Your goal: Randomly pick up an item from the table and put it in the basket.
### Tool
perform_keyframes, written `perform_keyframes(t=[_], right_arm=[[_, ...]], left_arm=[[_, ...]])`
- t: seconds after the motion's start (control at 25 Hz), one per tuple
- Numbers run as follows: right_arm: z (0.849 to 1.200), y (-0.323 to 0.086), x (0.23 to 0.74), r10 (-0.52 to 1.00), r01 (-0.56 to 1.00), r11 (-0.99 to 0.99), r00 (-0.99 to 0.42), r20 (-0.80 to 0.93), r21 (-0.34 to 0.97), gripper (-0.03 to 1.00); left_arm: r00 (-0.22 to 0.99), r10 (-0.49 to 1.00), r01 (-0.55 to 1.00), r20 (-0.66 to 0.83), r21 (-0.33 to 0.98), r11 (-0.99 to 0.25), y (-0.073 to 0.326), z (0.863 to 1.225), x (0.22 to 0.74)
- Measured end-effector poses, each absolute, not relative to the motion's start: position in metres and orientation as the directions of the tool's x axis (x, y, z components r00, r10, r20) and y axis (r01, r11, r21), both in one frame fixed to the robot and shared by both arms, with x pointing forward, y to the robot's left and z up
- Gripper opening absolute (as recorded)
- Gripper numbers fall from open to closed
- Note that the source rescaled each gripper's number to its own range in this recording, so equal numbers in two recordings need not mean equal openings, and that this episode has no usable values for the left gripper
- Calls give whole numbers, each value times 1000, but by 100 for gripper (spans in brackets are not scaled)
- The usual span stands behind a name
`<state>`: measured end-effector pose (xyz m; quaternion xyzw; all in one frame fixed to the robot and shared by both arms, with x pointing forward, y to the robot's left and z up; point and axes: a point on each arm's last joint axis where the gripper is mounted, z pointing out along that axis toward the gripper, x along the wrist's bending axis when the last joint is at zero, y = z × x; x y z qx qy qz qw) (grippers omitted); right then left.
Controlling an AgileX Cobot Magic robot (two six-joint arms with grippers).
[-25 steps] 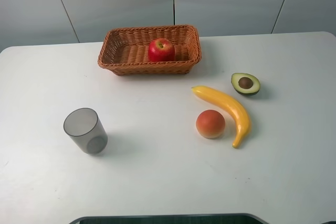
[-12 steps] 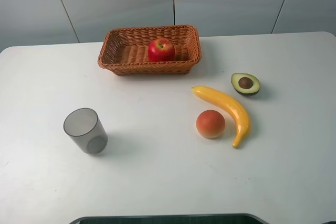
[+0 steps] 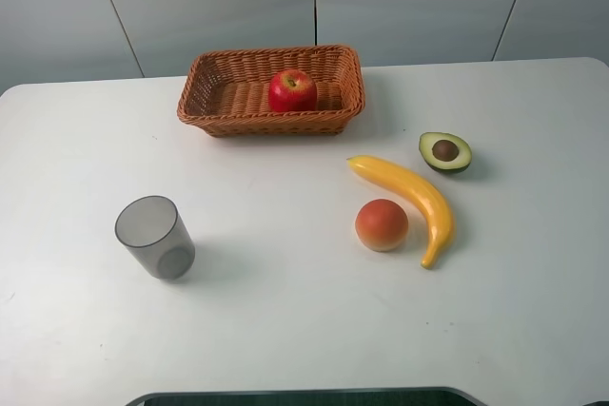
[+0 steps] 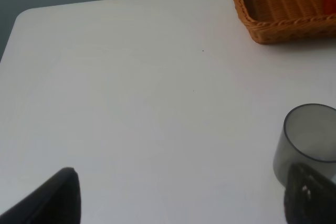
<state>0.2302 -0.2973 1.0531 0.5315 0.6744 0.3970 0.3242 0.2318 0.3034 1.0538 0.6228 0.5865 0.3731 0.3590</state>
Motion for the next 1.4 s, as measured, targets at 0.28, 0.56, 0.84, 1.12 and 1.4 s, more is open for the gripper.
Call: perform_keyframes(t=[0.28,0.56,0.84,1.12,1.4], right_arm=[[1053,-298,231,995,473,39,-97,8,880,100],[1053,-299,231,996,474,35,-86,7,880,100],[1053,-299,231,996,474,35,-86,7,880,100],[1053,-299,231,996,474,35,-86,7,880,100],[1053,-299,231,996,474,35,-86,7,880,100]], left_arm=[[35,998,463,45,885,-56,303,1054,232],[35,998,463,47,885,-58,303,1054,232],[35,998,463,47,885,-58,303,1054,232],[35,998,463,45,885,-56,303,1054,232],[35,998,463,45,885,-56,303,1054,232]])
